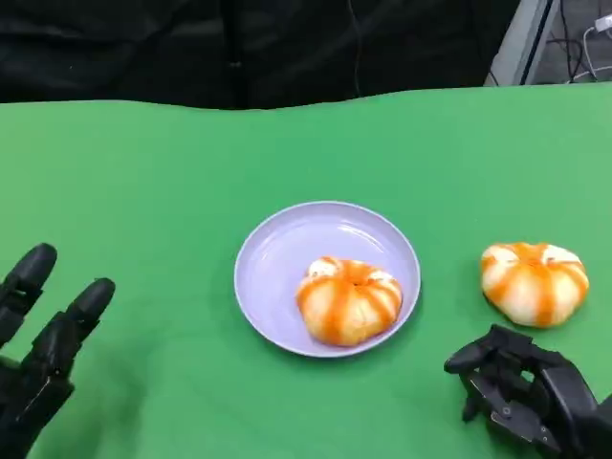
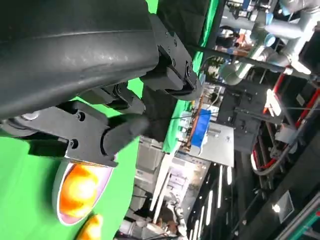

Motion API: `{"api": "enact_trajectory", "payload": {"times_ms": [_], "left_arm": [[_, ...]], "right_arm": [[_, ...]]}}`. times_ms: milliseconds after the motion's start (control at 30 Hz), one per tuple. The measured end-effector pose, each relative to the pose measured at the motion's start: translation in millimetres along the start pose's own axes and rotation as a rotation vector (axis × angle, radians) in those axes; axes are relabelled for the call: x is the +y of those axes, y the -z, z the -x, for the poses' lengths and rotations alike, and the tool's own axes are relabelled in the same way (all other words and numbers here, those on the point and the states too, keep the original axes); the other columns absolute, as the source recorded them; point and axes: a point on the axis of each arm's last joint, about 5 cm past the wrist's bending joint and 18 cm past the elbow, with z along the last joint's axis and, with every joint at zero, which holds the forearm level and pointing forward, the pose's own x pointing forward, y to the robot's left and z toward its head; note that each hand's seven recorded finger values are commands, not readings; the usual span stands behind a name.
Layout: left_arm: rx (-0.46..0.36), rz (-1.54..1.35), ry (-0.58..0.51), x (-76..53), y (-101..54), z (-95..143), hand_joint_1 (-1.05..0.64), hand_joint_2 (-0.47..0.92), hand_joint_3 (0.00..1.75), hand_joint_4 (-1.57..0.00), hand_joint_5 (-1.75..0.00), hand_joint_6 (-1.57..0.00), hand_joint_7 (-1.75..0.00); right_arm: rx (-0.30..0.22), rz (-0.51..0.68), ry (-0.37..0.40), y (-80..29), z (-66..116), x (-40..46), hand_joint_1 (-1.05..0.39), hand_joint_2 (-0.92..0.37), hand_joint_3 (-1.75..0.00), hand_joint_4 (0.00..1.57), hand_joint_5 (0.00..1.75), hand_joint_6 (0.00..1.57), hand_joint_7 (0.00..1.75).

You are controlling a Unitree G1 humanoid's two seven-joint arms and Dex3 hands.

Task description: Grasp the bread from the table and place it into the plate.

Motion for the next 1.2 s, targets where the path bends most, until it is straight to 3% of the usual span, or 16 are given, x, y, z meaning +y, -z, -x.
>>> {"api": "enact_trajectory", "payload": {"times_ms": [233,267,300,333,367,433,533,767,900,1200], "left_arm": [[-0.001,0.002,-0.001,-0.4,0.5,-0.2,0.25,0.75,0.96,-0.72,0.0,-0.58,0.0],[-0.001,0.002,-0.001,-0.4,0.4,-0.2,0.22,0.75,0.95,-0.84,-0.07,-0.69,-0.06],[-0.001,0.002,-0.001,-0.4,0.4,-0.2,0.16,0.79,0.85,-0.89,-0.61,-0.89,-0.21],[0.004,-0.013,-0.029,-1.0,0.7,-1.0,0.13,0.82,0.79,-0.86,-1.04,-0.98,-0.37],[0.011,-0.031,-0.084,-2.6,2.3,-3.2,0.1,0.82,0.8,-0.88,-1.35,-0.98,-0.76],[0.006,-0.059,-0.202,-4.8,4.4,-6.2,0.09,0.8,0.83,-0.89,-1.54,-0.94,-1.08],[0.006,-0.077,-0.244,-6.1,4.6,-8.7,0.09,0.79,0.85,-0.9,-1.6,-0.91,-1.19],[0.01,-0.079,-0.253,-7.1,5.6,-8.7,0.09,0.79,0.86,-0.9,-1.6,-0.91,-1.21],[0.01,-0.078,-0.258,-7.5,6.0,-8.7,0.03,0.76,0.87,-0.91,-1.71,-0.85,-1.4],[0.008,-0.094,-0.261,-8.5,6.6,-8.7,0.03,0.76,0.86,-0.89,-1.7,-0.83,-1.41]], "right_arm": [[0.0,0.0,0.0,0.0,0.0,0.0,-0.29,-0.92,-0.45,0.65,1.75,0.72,1.15],[0.0,0.0,0.0,0.0,0.0,0.0,-0.29,-0.92,-0.45,0.65,1.75,0.72,1.15],[0.0,0.0,0.0,0.0,0.0,0.0,-0.29,-0.92,-0.45,0.66,1.75,0.72,1.14],[0.001,0.0,0.0,0.1,0.1,-0.2,-0.29,-0.92,-0.45,0.67,1.75,0.72,1.14],[0.001,0.0,0.001,0.0,0.1,-0.3,-0.29,-0.92,-0.45,0.67,1.75,0.72,1.14],[0.001,0.0,0.001,0.0,0.0,-0.3,-0.29,-0.92,-0.45,0.67,1.75,0.72,1.14],[0.001,0.001,0.001,0.0,0.1,-0.4,-0.29,-0.92,-0.45,0.67,1.75,0.72,1.14],[0.001,0.001,0.001,0.0,0.1,-0.5,-0.29,-0.92,-0.45,0.67,1.75,0.72,1.14],[0.001,0.002,0.001,-0.1,0.1,-0.7,-0.28,-0.92,-0.45,0.66,1.75,0.72,1.14],[0.002,0.003,0.0,-0.1,0.3,-1.3,-0.28,-0.92,-0.45,0.66,1.75,0.72,1.13]]}}
